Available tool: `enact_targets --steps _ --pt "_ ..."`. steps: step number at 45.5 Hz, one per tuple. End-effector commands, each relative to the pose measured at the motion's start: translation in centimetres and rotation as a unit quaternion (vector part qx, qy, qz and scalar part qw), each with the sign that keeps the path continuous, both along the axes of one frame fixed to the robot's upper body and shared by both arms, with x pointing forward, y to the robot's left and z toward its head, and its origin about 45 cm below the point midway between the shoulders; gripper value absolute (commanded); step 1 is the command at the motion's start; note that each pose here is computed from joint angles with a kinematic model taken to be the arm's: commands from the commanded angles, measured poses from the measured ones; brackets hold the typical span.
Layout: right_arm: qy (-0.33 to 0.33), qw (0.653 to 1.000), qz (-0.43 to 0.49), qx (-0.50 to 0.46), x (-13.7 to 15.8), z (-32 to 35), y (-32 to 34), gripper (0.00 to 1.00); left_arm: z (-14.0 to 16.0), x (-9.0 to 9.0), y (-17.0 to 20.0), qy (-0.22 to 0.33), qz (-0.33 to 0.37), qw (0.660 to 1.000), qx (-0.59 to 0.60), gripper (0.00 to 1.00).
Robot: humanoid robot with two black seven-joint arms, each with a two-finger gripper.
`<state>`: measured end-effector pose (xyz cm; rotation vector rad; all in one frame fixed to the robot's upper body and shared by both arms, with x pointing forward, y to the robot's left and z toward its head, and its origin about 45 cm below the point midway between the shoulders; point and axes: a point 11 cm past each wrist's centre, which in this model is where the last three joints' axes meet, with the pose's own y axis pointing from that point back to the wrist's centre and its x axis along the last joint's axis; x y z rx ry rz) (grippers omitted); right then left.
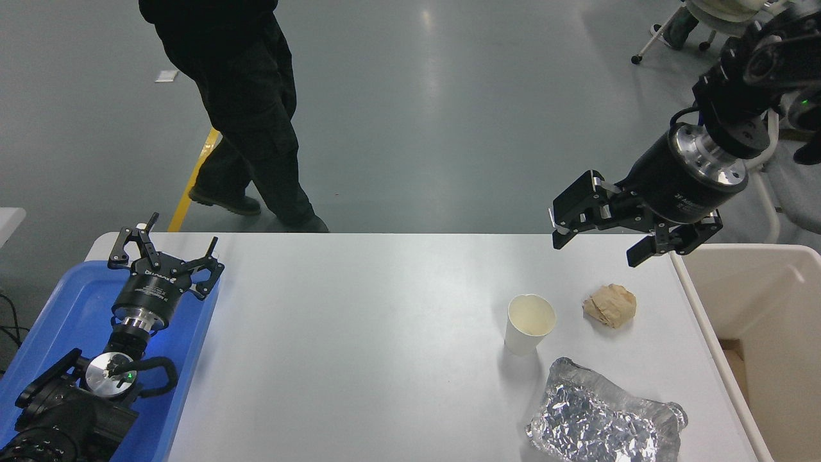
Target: Pick up paper cup place in dustbin
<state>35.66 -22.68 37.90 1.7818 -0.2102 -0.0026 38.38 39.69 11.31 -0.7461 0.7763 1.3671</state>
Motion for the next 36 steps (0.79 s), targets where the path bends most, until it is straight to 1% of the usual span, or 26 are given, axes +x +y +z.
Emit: enact_targets --steps 1,14,20,21,31,36 --pt "0.021 1.000 0.000 -0.010 0.6 -2.5 0.2 1.00 0.0 0.0 0.0 0.000 0.000 1.000 0.000 0.99" --pt "0.038 0.998 0.027 -0.032 2.6 -8.3 2.2 1.00 0.0 0.1 0.0 0.000 -0.001 1.000 0.001 0.99" --pt "0.004 0.999 0.015 -0.041 3.4 -11.3 2.1 1.00 0.0 0.1 -0.1 0.000 -0.002 1.000 0.001 0.99" --pt "-0.012 0.999 0.009 -0.048 3.4 -12.6 1.8 1.00 0.0 0.1 -0.1 0.000 -0.002 1.000 0.001 0.99" --pt "-0.085 0.993 0.005 -0.087 2.8 -19.5 0.0 1.00 0.1 0.1 -0.1 -0.001 -0.001 1.000 0.000 0.99" --pt "-0.093 0.990 0.032 -0.100 1.8 -22.1 0.2 1.00 0.0 0.1 -0.1 0.000 -0.002 1.000 0.001 0.99"
